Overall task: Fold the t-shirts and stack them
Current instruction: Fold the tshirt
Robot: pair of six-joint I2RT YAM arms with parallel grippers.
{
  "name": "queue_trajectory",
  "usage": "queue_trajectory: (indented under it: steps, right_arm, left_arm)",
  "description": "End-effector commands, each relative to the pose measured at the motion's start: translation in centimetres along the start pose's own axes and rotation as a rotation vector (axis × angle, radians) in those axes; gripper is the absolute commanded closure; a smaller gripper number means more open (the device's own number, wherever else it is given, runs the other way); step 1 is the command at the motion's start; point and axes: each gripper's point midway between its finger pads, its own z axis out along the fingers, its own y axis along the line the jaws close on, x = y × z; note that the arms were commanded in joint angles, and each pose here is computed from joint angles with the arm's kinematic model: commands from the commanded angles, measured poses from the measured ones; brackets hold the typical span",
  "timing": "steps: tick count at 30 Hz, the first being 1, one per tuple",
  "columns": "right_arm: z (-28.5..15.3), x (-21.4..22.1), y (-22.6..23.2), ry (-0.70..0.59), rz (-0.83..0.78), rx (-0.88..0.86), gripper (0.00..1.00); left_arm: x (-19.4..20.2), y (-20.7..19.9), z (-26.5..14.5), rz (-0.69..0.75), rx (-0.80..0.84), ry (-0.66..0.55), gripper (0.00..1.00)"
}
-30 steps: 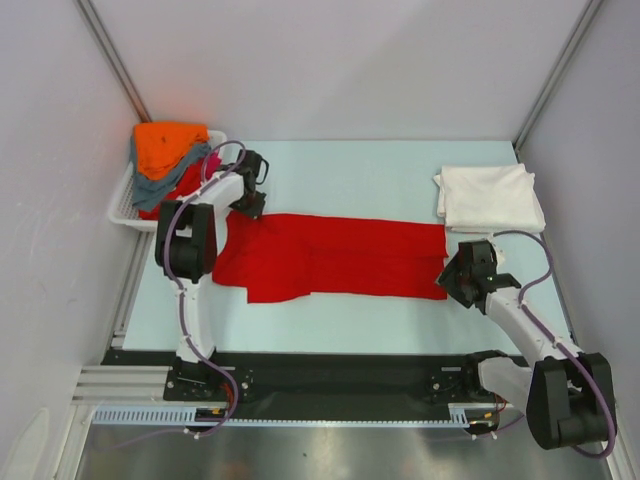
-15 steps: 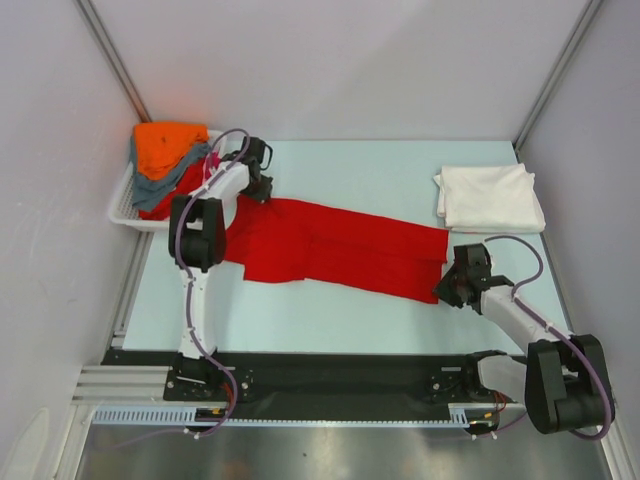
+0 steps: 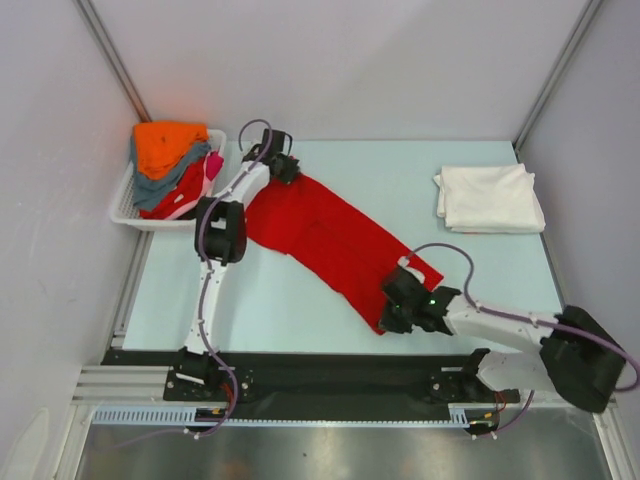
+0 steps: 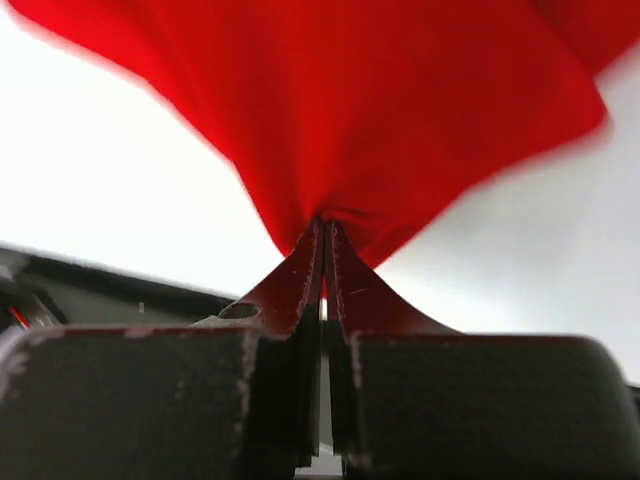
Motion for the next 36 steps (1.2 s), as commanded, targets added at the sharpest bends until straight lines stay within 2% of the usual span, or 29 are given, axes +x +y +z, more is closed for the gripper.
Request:
queue_trajectory:
  steps: [1,3,6,11,12,13,15,16,19,20,22,23,24,25,27,28,31,32,34,36]
  right_arm:
    - [-0.4,1.7,7.3,0.022,-0.009,-0.116,1.00]
    - [0.3,3.2,8.8,0.079,-0.043,-0.133,0.98]
    - [-0.9,4.6,14.9,0.121,-0.110,-0.362,0.94]
    - [-1.6,5.5,19.7,0.158,-0.220,-0.486,0.76]
    - [-1.8,5.8,20.2,0.178,-0.240,-0.508,0.68]
    - [-1.8,5.5,20.5,0.174,-0.250,-0.508,0.47]
    - [-2.2,4.3,20.9,0.140,-0.256,-0.516,0.34]
    - [-2.4,3.7,20.9,0.130,-0.255,-0.521,0.31]
    - [-3.1,0.1,20.3,0.072,-0.243,-0.507,0.30]
    - [-3.8,-1.6,20.1,0.036,-0.237,-0.508,0.31]
    - [-3.9,-6.0,18.1,-0.043,-0.209,-0.465,0.33]
    - [-4.1,-7.6,17.3,-0.073,-0.194,-0.454,0.34]
    - [-4.8,-10.8,15.9,-0.134,-0.171,-0.447,0.34]
    - [-4.9,-12.1,15.0,-0.161,-0.159,-0.436,0.34]
    - [-5.3,-15.0,13.1,-0.218,-0.125,-0.407,0.34]
    - [-5.2,-17.5,11.5,-0.268,-0.096,-0.379,0.34]
    - [-3.7,-21.6,8.0,-0.304,-0.022,-0.329,0.34]
    - [-3.6,-22.9,7.9,-0.314,-0.013,-0.336,0.34]
    - [-1.2,-25.0,5.7,-0.306,0.037,-0.287,0.34]
    - [-0.5,-27.4,5.6,-0.329,0.054,-0.307,0.34]
  left_arm:
    - [6.3,-5.5,-0.2,0.078,0.217,0.133,1.00]
    - [8.1,-6.2,0.1,0.091,0.241,0.155,1.00]
    - [12.4,-8.3,-0.9,0.122,0.306,0.191,1.00]
    - [17.7,-12.2,-2.9,0.178,0.442,0.227,1.00]
    - [19.5,-12.6,-3.5,0.197,0.463,0.244,1.00]
    - [20.2,-13.0,-3.8,0.207,0.481,0.247,1.00]
    - [21.6,-13.6,-4.3,0.221,0.515,0.258,0.99]
    - [22.0,-13.6,-4.2,0.223,0.524,0.261,0.99]
    - [21.4,-14.5,-4.5,0.226,0.560,0.238,0.95]
    - [20.9,-14.9,-4.6,0.230,0.577,0.219,0.89]
    - [19.4,-15.7,-5.0,0.238,0.604,0.187,0.85]
    - [18.9,-16.0,-5.2,0.235,0.612,0.179,0.77]
    - [17.8,-15.9,-5.0,0.232,0.613,0.169,0.76]
    - [17.1,-16.2,-5.4,0.225,0.625,0.162,0.75]
    - [14.9,-17.4,-6.6,0.214,0.665,0.136,0.63]
    - [13.5,-18.0,-7.3,0.222,0.684,0.114,0.50]
    - [12.0,-19.1,-9.0,0.267,0.724,0.090,0.37]
    - [11.3,-19.4,-9.7,0.280,0.734,0.077,0.29]
    - [10.1,-20.0,-11.9,0.327,0.758,0.057,0.26]
    - [8.9,-20.0,-14.2,0.381,0.774,0.042,0.25]
